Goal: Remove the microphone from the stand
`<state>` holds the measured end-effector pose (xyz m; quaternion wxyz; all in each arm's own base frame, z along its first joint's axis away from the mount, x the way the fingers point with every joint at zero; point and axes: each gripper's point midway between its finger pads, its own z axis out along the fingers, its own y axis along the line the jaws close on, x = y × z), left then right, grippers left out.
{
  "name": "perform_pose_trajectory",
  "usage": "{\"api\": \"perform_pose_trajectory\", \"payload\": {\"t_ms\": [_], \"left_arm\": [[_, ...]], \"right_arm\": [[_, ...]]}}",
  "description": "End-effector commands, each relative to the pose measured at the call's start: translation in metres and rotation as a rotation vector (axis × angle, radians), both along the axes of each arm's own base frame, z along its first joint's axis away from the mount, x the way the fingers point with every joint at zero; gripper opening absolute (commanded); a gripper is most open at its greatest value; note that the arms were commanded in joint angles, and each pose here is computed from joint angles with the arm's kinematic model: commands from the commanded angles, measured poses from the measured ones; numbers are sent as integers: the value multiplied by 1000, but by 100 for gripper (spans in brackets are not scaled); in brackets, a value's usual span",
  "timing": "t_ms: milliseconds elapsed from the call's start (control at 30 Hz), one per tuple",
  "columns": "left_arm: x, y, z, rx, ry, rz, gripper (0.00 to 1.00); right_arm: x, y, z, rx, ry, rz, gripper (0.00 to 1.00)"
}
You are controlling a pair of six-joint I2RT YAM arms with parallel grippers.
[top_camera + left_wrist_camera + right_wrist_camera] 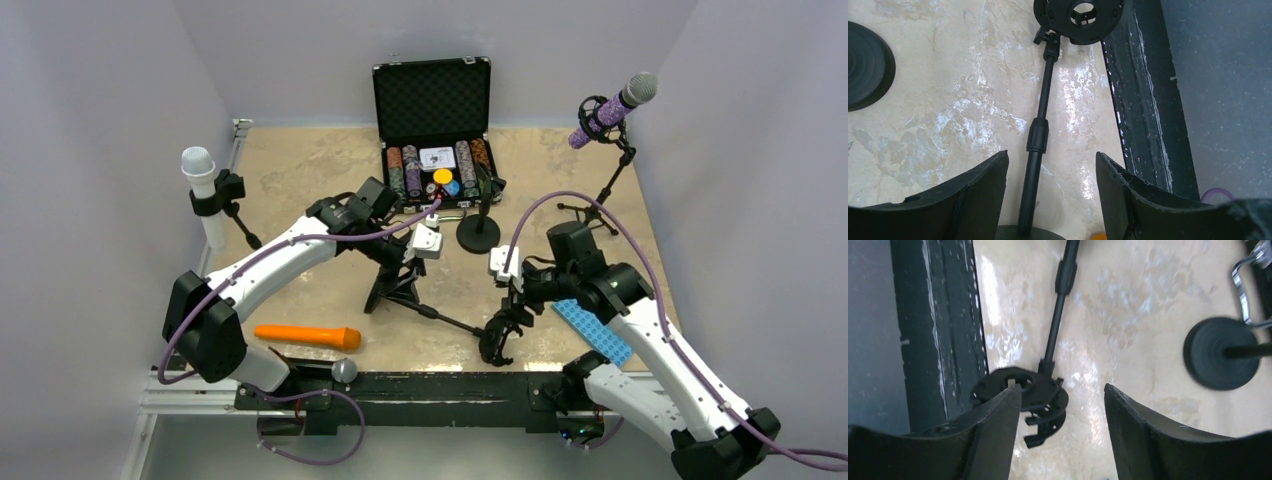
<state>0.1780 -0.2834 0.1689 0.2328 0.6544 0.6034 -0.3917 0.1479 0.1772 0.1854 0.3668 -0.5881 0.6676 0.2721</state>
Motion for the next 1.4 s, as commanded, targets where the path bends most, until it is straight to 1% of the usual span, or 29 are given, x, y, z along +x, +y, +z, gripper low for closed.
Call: {"api": "perform_pose_trajectory", "payload": {"t_ms": [0, 100, 167, 233, 367, 467, 533, 667, 767, 867, 900, 967, 1067, 1100, 1133, 1167, 1267, 1300, 1367], "left_arm": [[-4, -3, 10, -37, 4, -16, 68], [-7, -1, 14, -43, 8, -7, 67], [-8, 0, 17, -48, 5, -1, 67], [-10, 2, 17, -47, 5, 6, 67], [-15, 7, 14, -37, 13, 14, 67], [-18, 8, 13, -35, 28, 20, 66], [-18, 7, 13, -35, 38, 25, 66], [-16, 4, 17, -43, 39, 35, 66], [-15, 3, 17, -47, 48, 41, 66], [-13, 2, 17, -45, 45, 41, 65], [-13, 1, 16, -42, 46, 42, 65], [-12, 1, 16, -39, 47, 43, 65], [-14, 2, 12, -31, 58, 43, 65], [-15, 3, 10, -26, 64, 44, 65], [-16, 4, 7, -21, 71, 43, 65], [-16, 4, 5, -17, 75, 41, 65], [-17, 4, -3, -5, 96, 32, 64], [-16, 3, -6, 0, 99, 31, 64], [-12, 0, -10, 11, 110, 27, 64]], "right_arm": [[-4, -21, -39, -153, 53, -7, 67], [-12, -27, -57, -178, 109, -40, 75], [-23, -27, -63, -166, 146, -24, 83], [-31, -28, -67, -166, 153, 5, 87], [-50, -39, -73, -212, 139, 104, 89], [-60, -41, -76, -216, 153, 155, 92], [-54, -39, -79, -218, 148, 123, 93], [-37, -36, -85, -222, 80, 97, 95], [-31, -29, -93, -208, 32, 119, 96], [-30, -20, -100, -192, 18, 142, 97], [-29, -18, -101, -189, 5, 149, 94], [-24, -16, -102, -190, -26, 133, 79], [-5, -16, -91, -184, -92, 44, 52], [0, -16, -86, -182, -113, 21, 38], [4, -17, -81, -183, -129, 4, 27], [7, -18, -78, -188, -141, -7, 18], [10, -19, -71, -189, -170, -4, 2], [11, -18, -67, -185, -180, -6, 0], [15, -16, -56, -169, -201, -17, 0]]}}
